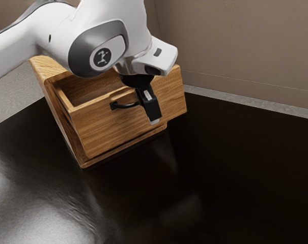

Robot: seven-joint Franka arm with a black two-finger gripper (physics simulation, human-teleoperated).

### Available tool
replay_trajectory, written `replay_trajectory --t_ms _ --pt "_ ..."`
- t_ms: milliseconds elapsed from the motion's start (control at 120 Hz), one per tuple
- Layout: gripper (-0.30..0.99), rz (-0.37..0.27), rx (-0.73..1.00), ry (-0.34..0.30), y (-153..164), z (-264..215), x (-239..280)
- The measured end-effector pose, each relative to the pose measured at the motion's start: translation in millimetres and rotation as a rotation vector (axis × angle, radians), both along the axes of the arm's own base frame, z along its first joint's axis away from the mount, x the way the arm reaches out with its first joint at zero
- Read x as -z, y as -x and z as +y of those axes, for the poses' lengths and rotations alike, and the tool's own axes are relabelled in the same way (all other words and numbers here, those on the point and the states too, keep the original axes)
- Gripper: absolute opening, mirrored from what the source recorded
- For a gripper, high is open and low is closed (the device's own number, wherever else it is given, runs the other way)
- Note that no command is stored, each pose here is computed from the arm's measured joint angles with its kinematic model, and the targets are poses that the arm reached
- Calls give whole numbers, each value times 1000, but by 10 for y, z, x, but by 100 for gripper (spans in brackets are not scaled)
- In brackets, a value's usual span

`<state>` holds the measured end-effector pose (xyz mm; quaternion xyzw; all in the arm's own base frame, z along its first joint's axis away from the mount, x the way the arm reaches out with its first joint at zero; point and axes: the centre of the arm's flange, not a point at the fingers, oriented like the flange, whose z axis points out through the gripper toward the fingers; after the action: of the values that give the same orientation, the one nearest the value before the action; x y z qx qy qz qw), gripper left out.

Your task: Pull the drawer handle with one arm to open the drawer

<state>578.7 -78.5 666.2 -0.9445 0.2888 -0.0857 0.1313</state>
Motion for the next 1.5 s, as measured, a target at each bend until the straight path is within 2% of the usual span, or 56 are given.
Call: replay_trajectory --t_ms 142,608,833,1000,1183,1383,1450,1500 --pt "60 -10 19 7 80 -147 -34" --pt "70 -23 9 21 224 -223 -14" --pt "69 -19 -4 23 213 -229 87" --pt "66 -33 2 33 331 -276 58" --pt "69 -42 30 41 413 -461 73" --pt "68 -101 24 50 413 -447 -204" --pt "69 -156 30 43 488 -490 -623" --pt "69 -186 87 16 655 -761 -892"
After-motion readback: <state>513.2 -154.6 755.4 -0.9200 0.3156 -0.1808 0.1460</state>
